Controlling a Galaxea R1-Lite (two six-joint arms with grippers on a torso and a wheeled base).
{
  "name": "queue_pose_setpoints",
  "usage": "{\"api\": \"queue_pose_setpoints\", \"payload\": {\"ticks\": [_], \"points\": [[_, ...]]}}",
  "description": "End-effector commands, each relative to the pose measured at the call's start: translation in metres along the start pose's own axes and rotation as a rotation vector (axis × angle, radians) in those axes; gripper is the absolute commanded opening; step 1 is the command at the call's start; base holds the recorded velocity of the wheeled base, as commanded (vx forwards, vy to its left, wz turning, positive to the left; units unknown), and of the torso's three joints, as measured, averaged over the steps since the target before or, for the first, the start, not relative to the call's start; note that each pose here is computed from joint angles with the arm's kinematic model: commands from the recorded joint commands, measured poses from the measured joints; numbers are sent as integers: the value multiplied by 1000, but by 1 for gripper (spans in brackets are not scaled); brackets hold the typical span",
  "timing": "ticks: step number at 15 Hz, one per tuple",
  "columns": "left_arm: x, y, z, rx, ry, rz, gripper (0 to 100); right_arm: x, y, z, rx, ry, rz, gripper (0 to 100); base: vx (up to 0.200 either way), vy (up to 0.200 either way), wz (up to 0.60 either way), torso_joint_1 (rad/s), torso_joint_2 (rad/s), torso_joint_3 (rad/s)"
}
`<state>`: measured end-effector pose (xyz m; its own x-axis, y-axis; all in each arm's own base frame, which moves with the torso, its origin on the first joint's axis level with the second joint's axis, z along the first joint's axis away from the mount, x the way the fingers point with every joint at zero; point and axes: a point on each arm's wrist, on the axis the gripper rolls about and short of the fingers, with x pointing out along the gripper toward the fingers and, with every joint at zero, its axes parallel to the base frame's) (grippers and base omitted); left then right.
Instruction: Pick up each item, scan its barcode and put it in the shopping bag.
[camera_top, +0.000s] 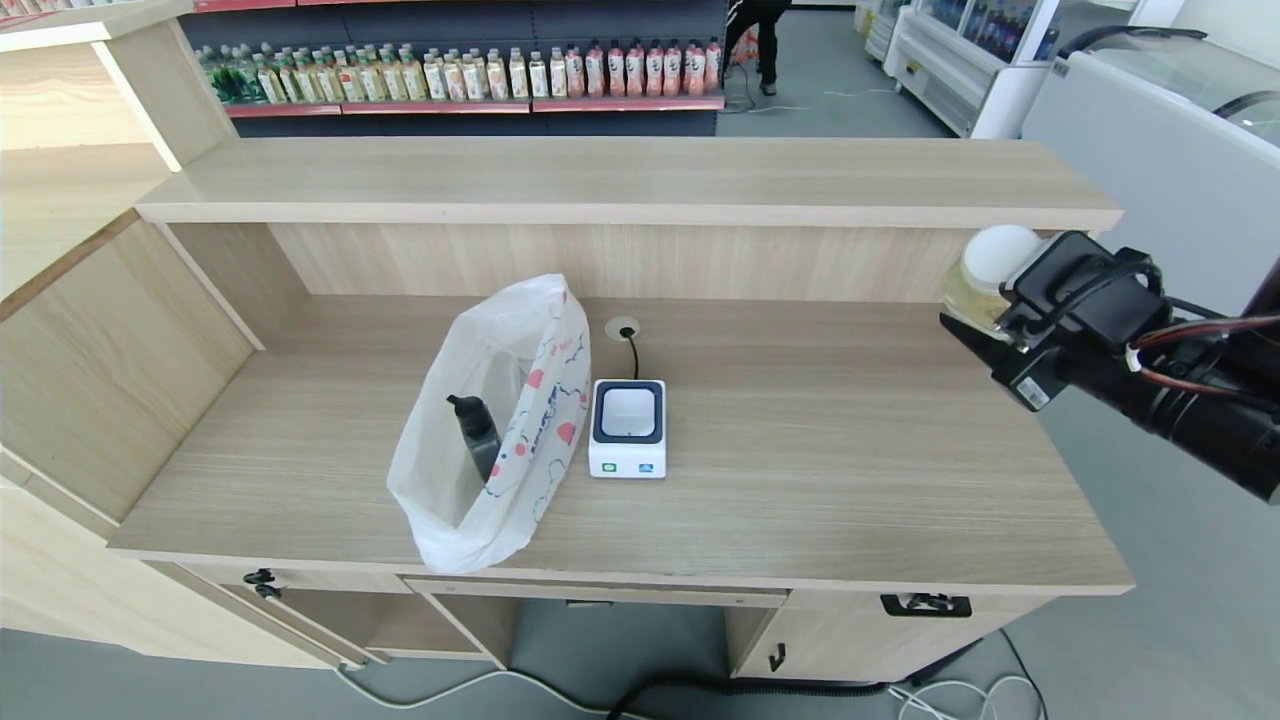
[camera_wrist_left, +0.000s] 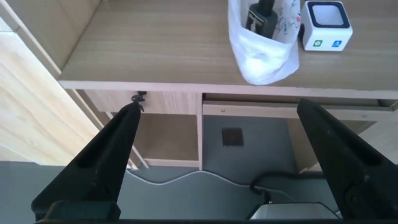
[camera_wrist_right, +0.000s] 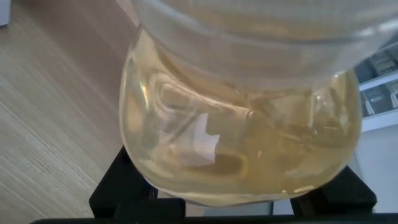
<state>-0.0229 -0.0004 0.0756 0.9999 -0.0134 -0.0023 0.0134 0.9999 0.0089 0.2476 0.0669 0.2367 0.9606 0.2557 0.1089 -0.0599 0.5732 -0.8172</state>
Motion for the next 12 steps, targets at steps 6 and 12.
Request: {"api": "queue_pose_setpoints", "payload": {"ticks": [6,12], "points": [[0,0,0,0,-1,0,100,29,-2,-8,6,-14,8,0,0,200,0,2,3,2],[0,0,0,0,-1,0,100,76,18,-25,107,-132,169,0,0,200,0,2,2,2]]}}
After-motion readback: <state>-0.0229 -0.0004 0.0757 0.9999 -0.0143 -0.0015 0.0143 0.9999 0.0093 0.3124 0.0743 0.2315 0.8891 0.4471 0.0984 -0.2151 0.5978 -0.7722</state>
